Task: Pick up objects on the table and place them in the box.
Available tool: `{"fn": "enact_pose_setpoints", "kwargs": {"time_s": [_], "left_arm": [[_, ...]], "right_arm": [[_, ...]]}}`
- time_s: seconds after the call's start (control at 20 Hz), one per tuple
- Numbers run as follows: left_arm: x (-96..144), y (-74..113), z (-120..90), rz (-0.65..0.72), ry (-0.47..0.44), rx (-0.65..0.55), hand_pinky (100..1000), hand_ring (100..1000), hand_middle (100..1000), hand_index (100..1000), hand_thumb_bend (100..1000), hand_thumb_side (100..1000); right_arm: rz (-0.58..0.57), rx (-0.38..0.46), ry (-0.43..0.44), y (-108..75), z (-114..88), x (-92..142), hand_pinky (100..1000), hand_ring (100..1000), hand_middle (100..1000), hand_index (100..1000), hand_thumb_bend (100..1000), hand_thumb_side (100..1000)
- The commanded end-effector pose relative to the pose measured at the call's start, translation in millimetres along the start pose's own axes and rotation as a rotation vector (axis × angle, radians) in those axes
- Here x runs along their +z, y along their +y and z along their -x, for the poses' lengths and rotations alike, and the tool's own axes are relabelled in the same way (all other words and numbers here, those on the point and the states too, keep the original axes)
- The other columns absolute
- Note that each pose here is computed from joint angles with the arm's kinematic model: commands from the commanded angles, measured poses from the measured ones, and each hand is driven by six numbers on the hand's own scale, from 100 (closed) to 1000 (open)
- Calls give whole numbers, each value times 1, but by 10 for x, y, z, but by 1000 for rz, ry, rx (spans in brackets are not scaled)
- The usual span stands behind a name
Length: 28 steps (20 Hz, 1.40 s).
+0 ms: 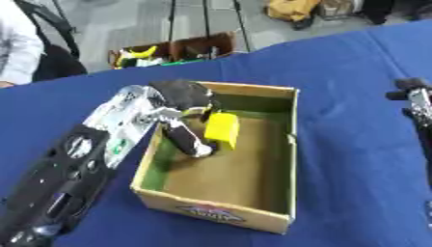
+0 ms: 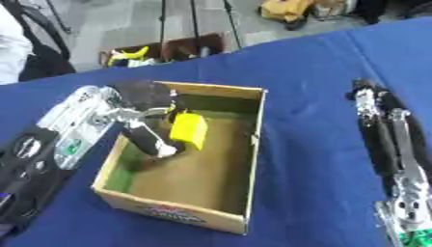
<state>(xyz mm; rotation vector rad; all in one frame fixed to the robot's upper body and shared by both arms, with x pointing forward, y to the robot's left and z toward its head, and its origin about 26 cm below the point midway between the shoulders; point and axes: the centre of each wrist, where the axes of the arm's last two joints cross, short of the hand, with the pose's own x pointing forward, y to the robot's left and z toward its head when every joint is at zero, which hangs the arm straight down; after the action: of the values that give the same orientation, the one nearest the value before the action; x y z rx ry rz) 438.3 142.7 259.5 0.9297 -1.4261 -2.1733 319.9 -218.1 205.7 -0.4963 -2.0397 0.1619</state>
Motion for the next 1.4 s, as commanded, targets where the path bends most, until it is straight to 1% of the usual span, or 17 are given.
{"fn": "enact_pose_setpoints", "kwargs": {"time_s": [0.05,0.15,0.2,0.3,0.35,0.4,0.45,0.5,0.6,0.7,0.8,0.95,1.3,1.35,1.4], "left_arm": [[8,39,35,36,8,-33,391,639,657,830,100,664],[4,36,32,64,5,-53,460,708,729,898,100,648],[6,37,32,77,7,-62,497,738,757,923,130,653],[9,38,36,114,25,-83,583,801,826,971,276,670],[8,34,35,136,37,-93,611,822,848,986,335,674],[7,32,34,157,47,-102,635,840,867,997,417,673],[8,32,34,175,58,-110,648,849,877,1000,473,673],[11,38,35,192,72,-120,678,869,899,1000,592,680],[21,53,32,211,98,-133,700,883,917,1000,716,690],[31,67,28,220,115,-139,718,895,932,1000,874,723],[44,85,23,218,124,-139,732,904,943,1000,961,755],[64,110,20,207,135,-134,743,914,955,1000,998,764],[98,150,17,175,141,-111,751,921,974,1000,1000,770],[135,210,19,132,145,-102,740,916,973,1000,1000,817],[188,274,20,78,150,-92,733,911,968,1000,1000,835]], "right_arm": [[13,-1,-27,-35,-67,-25,926,1000,710,849,100,968],[14,-2,-27,-34,-68,-26,926,1000,710,849,100,967],[14,-3,-27,-34,-68,-27,926,1000,710,849,100,967],[14,-6,-26,-30,-69,-25,926,1000,711,849,100,968],[14,-7,-26,-28,-69,-24,926,1000,711,849,100,968],[14,-8,-25,-27,-68,-23,926,1000,711,849,100,968],[14,-9,-24,-26,-67,-21,926,1000,711,849,100,968],[14,-10,-24,-24,-66,-20,925,1000,710,849,100,968],[15,-12,-23,-23,-66,-17,925,1000,710,849,100,969],[16,-14,-22,-23,-65,-14,925,1000,709,849,100,969],[17,-15,-21,-22,-64,-12,925,1000,709,848,100,969],[16,-18,-20,-19,-63,-8,925,1000,708,848,100,951],[13,-19,-17,-15,-57,-6,925,1000,708,847,100,948],[12,-19,-15,-13,-54,-3,925,1000,707,847,100,948],[11,-20,-14,-13,-52,-2,925,1000,706,847,100,949]]}}
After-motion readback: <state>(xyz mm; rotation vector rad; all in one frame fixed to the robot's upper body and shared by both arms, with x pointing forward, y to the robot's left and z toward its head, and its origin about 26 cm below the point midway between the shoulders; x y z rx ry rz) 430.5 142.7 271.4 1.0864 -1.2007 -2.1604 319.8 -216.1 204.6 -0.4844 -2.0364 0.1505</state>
